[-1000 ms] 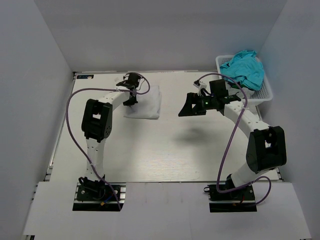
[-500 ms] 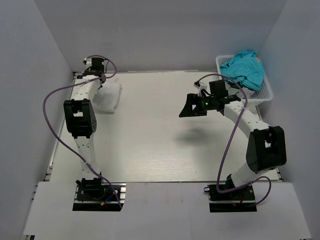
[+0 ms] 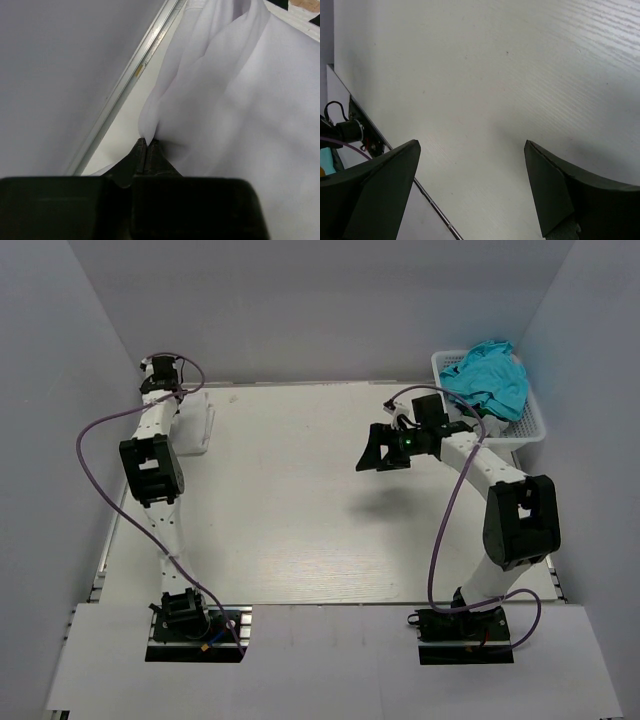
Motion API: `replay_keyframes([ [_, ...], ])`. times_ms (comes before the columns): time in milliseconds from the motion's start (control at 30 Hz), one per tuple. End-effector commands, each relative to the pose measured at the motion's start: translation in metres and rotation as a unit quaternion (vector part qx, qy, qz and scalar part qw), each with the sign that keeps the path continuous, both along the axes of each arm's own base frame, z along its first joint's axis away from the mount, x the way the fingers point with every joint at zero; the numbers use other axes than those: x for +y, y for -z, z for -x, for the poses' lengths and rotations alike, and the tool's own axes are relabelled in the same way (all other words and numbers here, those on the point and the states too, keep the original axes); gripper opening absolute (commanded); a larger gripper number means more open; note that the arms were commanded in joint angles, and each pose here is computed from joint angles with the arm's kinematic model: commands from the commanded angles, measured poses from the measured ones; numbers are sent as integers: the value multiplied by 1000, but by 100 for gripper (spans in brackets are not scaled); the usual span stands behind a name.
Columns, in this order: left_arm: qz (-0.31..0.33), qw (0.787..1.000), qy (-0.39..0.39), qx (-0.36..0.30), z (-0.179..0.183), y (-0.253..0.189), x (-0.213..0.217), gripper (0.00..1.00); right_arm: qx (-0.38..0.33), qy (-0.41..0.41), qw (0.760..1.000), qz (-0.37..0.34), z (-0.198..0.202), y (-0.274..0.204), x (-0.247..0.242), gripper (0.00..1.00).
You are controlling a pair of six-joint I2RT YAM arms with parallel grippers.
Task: Fold and stack the t-shirts
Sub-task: Put the neatly folded tshirt into the corner of the board with the left arm
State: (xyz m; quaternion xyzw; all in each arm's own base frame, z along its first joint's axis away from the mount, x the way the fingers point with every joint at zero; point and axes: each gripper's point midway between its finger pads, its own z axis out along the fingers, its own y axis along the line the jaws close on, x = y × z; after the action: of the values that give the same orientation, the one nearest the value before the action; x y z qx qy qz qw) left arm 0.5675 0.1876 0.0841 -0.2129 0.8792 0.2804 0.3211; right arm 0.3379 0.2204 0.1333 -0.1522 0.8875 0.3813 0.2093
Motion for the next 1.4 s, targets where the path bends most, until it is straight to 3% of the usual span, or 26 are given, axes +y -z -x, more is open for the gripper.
replay_keyframes([
  [0,6,999,17,-43,-14,-30,-2,0,-23,-4,1000,-4,-12,-16,2,90],
  [133,-14,999,-2,-36,-12,-32,6,28,-24,-10,1000,-6,-14,-14,3,90],
  [167,-20,999,-13,-44,-12,-41,9,46,-26,-10,1000,-6,-15,-15,3,90],
  [233,-15,998,-27,-48,-6,-48,8,53,-31,-12,999,-8,-15,-19,5,90],
  [300,-10,997,-42,-61,-1,-58,8,89,-38,-10,999,-11,-17,-25,4,90],
  [333,-4,996,-56,-74,4,-64,11,100,-45,-10,999,-13,-17,-29,4,90],
  [500,44,992,-38,-108,16,-98,-13,100,-52,-9,998,-22,-10,-37,3,90],
  [533,67,990,-23,-123,17,-113,-23,100,-65,-10,997,-28,-9,-45,5,90],
  [633,150,982,0,-113,31,-104,-71,100,-83,-2,996,-44,-2,-53,5,90],
  [733,237,963,33,-123,62,-100,-128,100,-85,19,995,-49,6,-52,1,90],
  [767,250,960,42,-119,89,-97,-143,100,-77,33,996,-41,8,-44,-3,90],
  [833,268,950,73,-141,103,-104,-182,100,-82,42,995,-40,16,-47,-7,90],
  [900,284,949,77,-117,138,-83,-205,100,-86,62,994,-23,21,-40,-16,90],
  [933,304,936,105,-146,149,-103,-223,100,-85,72,994,-13,30,-31,-23,90],
  [967,317,934,121,-111,176,-76,-245,100,-90,79,993,-10,33,-29,-25,90],
  [1067,337,920,164,-113,227,-74,-276,100,-112,111,987,14,47,-19,-42,90],
  [1133,338,919,169,-110,254,-72,-277,100,-135,146,979,36,57,-11,-59,90],
  [1200,334,912,183,-150,268,-100,-275,100,-155,184,969,50,58,-6,-73,90],
  [1367,303,918,183,-180,281,-127,-260,100,-188,220,957,12,66,-26,-77,90],
])
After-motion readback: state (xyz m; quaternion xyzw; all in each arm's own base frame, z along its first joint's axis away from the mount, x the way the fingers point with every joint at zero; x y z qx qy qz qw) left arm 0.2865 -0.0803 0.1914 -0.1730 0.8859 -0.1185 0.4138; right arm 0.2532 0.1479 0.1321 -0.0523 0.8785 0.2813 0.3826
